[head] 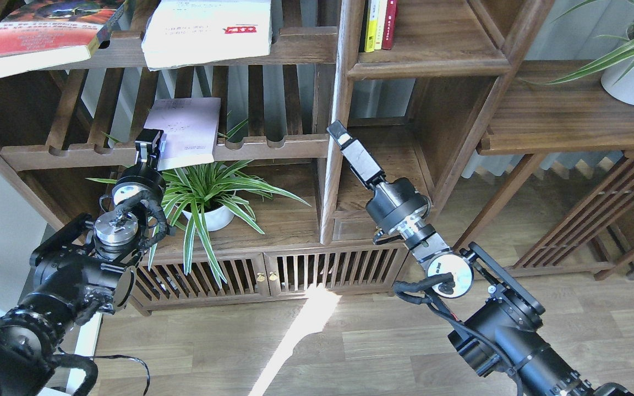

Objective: Organize books on shelf
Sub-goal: 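Grasp the white book's edge with the left gripper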

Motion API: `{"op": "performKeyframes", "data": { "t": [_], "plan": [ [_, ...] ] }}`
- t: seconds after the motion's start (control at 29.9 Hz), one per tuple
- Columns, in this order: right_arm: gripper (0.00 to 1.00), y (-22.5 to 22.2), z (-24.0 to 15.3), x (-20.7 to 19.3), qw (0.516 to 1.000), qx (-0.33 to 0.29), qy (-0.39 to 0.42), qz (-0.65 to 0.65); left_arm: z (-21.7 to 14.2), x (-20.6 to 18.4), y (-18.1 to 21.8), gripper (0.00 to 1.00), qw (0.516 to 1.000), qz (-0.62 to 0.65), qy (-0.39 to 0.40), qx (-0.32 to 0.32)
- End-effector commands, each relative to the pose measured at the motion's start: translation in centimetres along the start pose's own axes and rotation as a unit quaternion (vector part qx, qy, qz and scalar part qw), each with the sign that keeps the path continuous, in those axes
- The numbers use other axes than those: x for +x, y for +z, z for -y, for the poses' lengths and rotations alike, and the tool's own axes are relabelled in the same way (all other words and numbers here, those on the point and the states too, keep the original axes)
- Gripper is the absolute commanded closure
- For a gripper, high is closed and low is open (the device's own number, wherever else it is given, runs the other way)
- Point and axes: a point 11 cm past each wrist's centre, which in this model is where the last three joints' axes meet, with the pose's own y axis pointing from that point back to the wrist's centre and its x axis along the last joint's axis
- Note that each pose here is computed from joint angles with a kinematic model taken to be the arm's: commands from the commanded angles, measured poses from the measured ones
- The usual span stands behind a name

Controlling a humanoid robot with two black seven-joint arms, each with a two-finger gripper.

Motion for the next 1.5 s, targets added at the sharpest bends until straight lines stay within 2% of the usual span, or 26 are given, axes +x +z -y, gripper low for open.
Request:
{"op": "performKeyframes", "data": {
  "t": [0.0, 0.17, 0.27, 0.33, 0.47, 0.67, 0.8, 0.9, 1.3, 1.47],
  "plan": [
    [0.0, 0.0, 0.0, 0.0, 1.0, 0.0, -0.001, 0.0, 0.0, 0.0, 0.0, 0.47, 1.0, 0.002, 0.0, 0.001],
    [0.0, 0.0, 0.0, 0.0, 1.0, 0.0, -0.001, 0.0, 0.0, 0.0, 0.1, 0.57, 1.0, 0.0, -0.002, -0.001],
    [0.0, 0.0, 0.0, -0.1, 1.0, 0.0, -0.002, 0.0, -0.1, -0.1, 0.5, 0.69, 0.999, -0.005, -0.034, -0.008],
    [0.0, 0.0, 0.1, -0.1, 1.0, -0.001, -0.002, 0.0, -0.2, 0.3, 1.0, 0.73, 0.999, -0.002, -0.045, -0.014],
    [0.0, 0.0, 0.0, -0.1, 1.0, -0.001, -0.002, 0.0, -0.3, 0.3, 1.2, 0.86, 0.998, -0.004, -0.061, -0.017],
    [0.0, 0.0, 0.0, -0.1, 1.0, 0.0, -0.002, 0.0, -0.3, 0.0, 1.3, 0.92, 0.997, -0.005, -0.071, -0.021],
    [0.0, -0.1, 0.0, 0.0, 1.0, 0.001, 0.0, -0.001, -0.6, -0.4, 1.3, 0.97, 0.994, -0.011, -0.111, -0.02],
    [0.0, -0.1, 0.0, 0.0, 1.0, 0.001, 0.0, -0.001, -1.1, 0.0, 1.0, 0.98, 0.992, -0.012, -0.127, -0.014],
    [0.0, 0.2, -0.2, 0.4, 1.0, -0.005, 0.003, -0.001, -2.2, 2.7, -0.3, 0.99, 0.994, 0.001, -0.106, 0.007],
    [0.0, 0.6, -0.3, 0.4, 1.0, -0.011, 0.003, -0.001, -2.3, 2.1, -0.6, 0.99, 0.993, -0.01, -0.117, 0.005]
  ]
}}
